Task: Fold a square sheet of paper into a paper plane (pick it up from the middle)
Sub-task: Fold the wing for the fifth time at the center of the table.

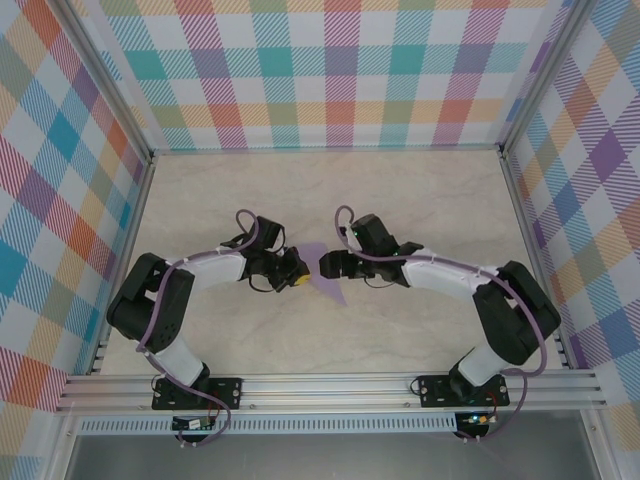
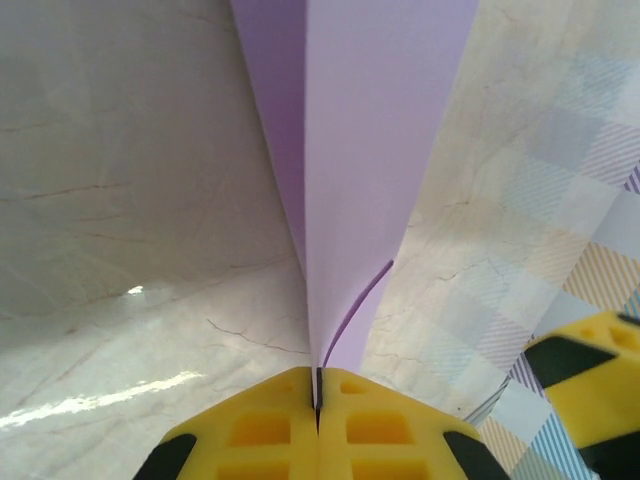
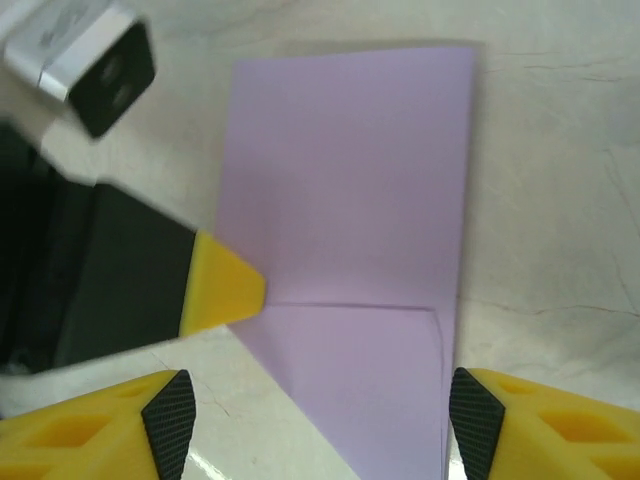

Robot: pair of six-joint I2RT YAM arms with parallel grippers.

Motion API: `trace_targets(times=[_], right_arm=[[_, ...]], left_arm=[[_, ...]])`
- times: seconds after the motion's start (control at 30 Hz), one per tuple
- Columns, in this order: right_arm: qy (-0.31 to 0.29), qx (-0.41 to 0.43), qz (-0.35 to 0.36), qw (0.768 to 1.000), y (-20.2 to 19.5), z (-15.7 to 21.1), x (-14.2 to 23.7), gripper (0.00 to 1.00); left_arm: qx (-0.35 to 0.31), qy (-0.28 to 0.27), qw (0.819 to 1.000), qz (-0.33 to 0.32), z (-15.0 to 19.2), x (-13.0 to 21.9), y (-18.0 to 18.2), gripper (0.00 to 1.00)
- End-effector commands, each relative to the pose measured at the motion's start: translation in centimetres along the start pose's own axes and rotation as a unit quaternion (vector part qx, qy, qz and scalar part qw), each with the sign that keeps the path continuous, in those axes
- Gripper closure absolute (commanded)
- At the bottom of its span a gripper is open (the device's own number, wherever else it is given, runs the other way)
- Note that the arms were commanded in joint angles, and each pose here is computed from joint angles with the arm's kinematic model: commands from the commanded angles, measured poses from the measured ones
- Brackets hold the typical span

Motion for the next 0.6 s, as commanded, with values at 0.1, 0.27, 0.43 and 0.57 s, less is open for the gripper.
trace_targets(times=[0.1, 0.27, 0.43, 0.57], right_arm=[[-0.064, 0.218, 0.042, 0.973, 1.0, 3.0, -1.0, 0.27], [-0.075, 0.298, 0.049, 0.950, 1.5, 4.3, -2.8, 0.33], [-0.101, 0.329, 0.059, 0.937, 1.6, 4.8, -4.4, 0.43], [-0.113, 0.340, 0.067, 0.931, 1.4, 4.6, -5.2, 0.50]], left_arm=[[0.003, -0.004, 1.000, 0.005, 0.0, 1.0, -1.8, 1.00], [0.005, -0.004, 1.000, 0.007, -0.1, 1.2, -2.3, 1.00], [0.008, -0.001, 1.000, 0.004, 0.0, 1.2, -2.3, 1.00], [0.009, -0.001, 1.000, 0.002, 0.0, 1.3, -2.4, 1.00]])
Point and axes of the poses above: each hand's point on the last joint's axis, 136 mm out from that joint toward the fingers, its own x axis back along the fingers, its own y axis along the line the jaws close on, z = x × y, the point moved 9 cm from there along x, back along the fingers, and after that the axes turned 10 degrees about -x, right-handed, at the moved point
